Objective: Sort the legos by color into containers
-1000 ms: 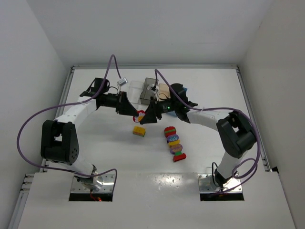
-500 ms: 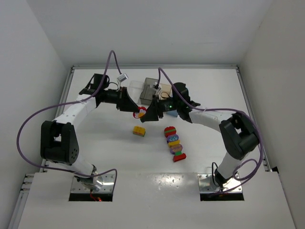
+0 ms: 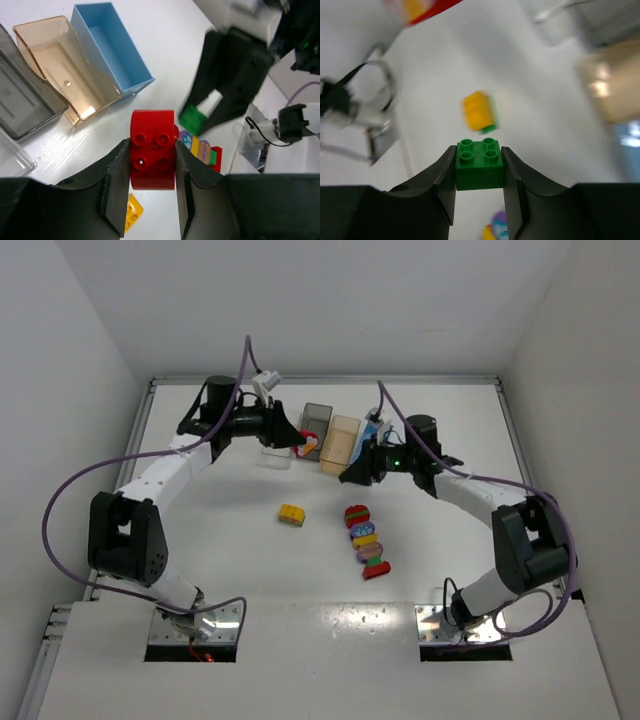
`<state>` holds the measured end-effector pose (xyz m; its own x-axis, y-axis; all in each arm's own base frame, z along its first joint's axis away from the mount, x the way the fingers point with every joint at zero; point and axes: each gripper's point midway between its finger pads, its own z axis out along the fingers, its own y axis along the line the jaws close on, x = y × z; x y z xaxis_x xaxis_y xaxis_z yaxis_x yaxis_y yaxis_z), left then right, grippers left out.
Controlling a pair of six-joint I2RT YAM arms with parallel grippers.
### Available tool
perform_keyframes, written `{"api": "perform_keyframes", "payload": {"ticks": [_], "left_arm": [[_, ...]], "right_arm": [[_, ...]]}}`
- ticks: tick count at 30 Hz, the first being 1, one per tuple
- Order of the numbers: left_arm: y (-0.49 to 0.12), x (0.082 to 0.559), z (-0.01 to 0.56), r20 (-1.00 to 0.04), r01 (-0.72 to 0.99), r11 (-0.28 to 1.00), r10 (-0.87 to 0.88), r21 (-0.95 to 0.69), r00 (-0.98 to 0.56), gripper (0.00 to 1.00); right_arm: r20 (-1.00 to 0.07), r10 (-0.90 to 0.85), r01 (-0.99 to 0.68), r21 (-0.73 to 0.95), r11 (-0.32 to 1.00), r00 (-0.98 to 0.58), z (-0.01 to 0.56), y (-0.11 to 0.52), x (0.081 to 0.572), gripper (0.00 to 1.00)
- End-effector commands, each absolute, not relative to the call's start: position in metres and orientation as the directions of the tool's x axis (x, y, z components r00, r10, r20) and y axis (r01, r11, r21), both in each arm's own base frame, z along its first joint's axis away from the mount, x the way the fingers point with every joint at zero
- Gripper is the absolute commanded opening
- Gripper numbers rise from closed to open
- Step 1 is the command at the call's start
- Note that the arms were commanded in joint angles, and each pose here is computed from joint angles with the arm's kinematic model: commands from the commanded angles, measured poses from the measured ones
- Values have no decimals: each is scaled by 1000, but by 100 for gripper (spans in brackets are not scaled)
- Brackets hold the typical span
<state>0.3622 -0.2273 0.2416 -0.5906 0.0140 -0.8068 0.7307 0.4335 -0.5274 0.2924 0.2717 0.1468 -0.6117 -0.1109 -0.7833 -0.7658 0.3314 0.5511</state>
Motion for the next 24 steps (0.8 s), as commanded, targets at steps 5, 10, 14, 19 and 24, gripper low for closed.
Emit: {"api": "perform_keyframes", "payload": {"ticks": [5,10,14,19,24], "left_arm": [[-271,400,234,-855,687,626,60,-370,-515,0],[-295,431,213,-845,653,682,96,-330,-527,0],[-309,452,189,-828,617,736,140,-280,-543,0],[-317,470,177,-839,601,772,176,-206,-514,0],[-319,479,161,-822,589,782,189,-205,-538,1]], "right_arm": [[-856,44,-517,352,781,-515,150,198,416,0],[-869,61,-466,321,825,-491,148,190,444,0],[-864,51,-456,313,833,-500,138,191,455,0],[-866,-2,-445,255,859,-501,122,184,466,0],[-863,-46,-463,224,858,-503,111,181,471,6]]}}
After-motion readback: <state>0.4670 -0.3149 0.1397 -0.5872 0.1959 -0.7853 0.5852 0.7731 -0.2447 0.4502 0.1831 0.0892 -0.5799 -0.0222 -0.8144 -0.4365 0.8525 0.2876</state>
